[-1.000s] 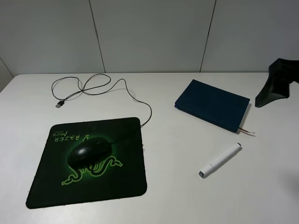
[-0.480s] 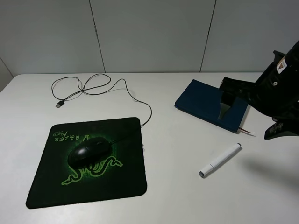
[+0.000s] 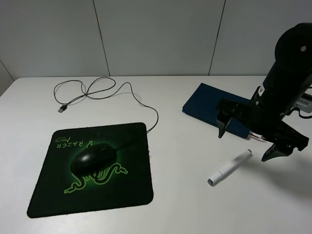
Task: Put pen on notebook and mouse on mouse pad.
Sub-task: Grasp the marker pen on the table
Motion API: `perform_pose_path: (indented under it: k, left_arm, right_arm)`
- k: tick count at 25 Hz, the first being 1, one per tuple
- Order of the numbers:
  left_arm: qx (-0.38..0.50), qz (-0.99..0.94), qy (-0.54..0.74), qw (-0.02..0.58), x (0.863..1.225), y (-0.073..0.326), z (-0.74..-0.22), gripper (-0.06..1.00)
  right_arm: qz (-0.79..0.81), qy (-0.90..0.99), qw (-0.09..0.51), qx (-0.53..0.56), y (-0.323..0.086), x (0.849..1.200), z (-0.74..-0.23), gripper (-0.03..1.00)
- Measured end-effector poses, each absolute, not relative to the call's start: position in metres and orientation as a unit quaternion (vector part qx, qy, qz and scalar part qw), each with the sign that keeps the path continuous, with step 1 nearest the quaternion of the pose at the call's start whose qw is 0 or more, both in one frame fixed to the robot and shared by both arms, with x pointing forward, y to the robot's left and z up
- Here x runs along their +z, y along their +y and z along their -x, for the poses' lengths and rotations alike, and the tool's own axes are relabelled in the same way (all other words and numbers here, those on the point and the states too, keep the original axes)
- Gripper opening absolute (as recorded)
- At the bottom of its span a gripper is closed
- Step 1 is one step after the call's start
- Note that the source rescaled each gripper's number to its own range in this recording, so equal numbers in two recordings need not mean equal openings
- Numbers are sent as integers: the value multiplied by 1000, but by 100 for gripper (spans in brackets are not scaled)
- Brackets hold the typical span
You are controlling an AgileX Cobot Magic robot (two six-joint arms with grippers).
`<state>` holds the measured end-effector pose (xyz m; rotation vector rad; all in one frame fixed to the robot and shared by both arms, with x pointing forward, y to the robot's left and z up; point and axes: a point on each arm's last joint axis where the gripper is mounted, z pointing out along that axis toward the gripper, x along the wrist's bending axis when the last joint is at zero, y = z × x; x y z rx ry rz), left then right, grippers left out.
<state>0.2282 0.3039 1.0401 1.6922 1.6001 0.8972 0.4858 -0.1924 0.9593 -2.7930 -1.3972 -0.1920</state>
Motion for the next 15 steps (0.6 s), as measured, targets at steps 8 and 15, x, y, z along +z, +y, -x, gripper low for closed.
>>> perform_pose_path:
  k: [8, 15]
  left_arm:
    - [341, -643, 608, 317, 1040, 304, -228, 100]
    - [341, -643, 608, 317, 1040, 304, -228, 100]
  right_arm:
    - [898, -439, 11, -35, -187, 927, -497, 100]
    - [899, -437, 13, -27, -186, 908, -502, 100]
